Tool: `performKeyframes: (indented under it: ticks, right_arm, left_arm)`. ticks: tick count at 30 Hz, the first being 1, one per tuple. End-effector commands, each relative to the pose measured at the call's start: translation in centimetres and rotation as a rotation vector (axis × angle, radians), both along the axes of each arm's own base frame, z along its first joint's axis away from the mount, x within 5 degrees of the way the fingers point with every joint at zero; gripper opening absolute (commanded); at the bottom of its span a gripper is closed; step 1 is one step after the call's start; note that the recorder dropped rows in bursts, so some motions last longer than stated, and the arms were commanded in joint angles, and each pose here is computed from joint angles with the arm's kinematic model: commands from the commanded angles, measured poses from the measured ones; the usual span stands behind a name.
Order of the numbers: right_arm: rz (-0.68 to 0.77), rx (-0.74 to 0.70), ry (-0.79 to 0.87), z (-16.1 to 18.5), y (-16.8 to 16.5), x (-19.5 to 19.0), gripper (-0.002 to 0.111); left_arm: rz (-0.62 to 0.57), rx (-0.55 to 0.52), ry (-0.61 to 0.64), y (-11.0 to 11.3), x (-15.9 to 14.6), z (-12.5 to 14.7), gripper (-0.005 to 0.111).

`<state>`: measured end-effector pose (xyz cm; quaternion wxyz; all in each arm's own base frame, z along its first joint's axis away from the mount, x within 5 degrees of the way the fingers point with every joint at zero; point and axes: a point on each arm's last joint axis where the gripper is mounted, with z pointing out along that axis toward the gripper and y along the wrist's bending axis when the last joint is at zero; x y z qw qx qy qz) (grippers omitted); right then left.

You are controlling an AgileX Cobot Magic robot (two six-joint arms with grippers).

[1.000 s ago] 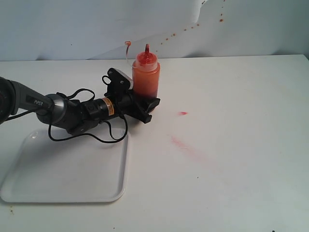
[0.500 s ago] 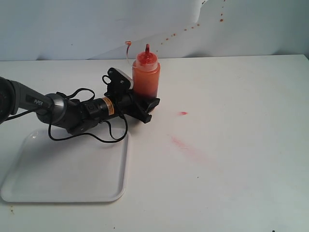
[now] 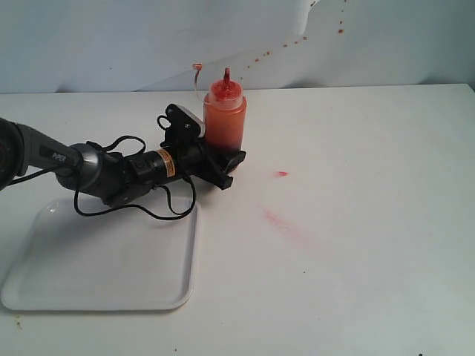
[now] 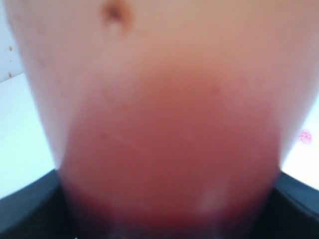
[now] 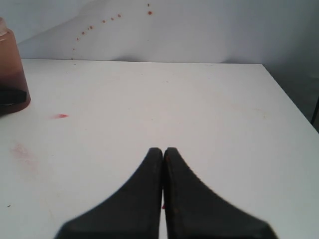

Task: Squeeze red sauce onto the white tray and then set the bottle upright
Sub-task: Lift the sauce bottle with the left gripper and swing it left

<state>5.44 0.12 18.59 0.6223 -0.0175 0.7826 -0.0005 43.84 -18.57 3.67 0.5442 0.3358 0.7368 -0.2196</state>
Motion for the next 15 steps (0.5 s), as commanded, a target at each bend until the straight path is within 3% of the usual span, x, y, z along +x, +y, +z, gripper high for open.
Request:
performKeyframes:
  ticks: [1,8,15]
  right_arm:
    - [-0.002,-0.007,-0.004,-0.1,0.0,0.0,0.000]
    - [-0.002,-0.007,-0.004,-0.1,0.0,0.0,0.000]
    - [-0.002,-0.007,-0.004,-0.1,0.0,0.0,0.000]
  left_arm:
    - [-0.077,0.001,-0.034,-0.6,-0.6,0.2,0.000]
    - [-0.102,-0.057,0.016,-0.8,-0.9,0.3,0.000]
    - [-0.171,-0.240,-0.091,1.1,-1.5,2.4,0.000]
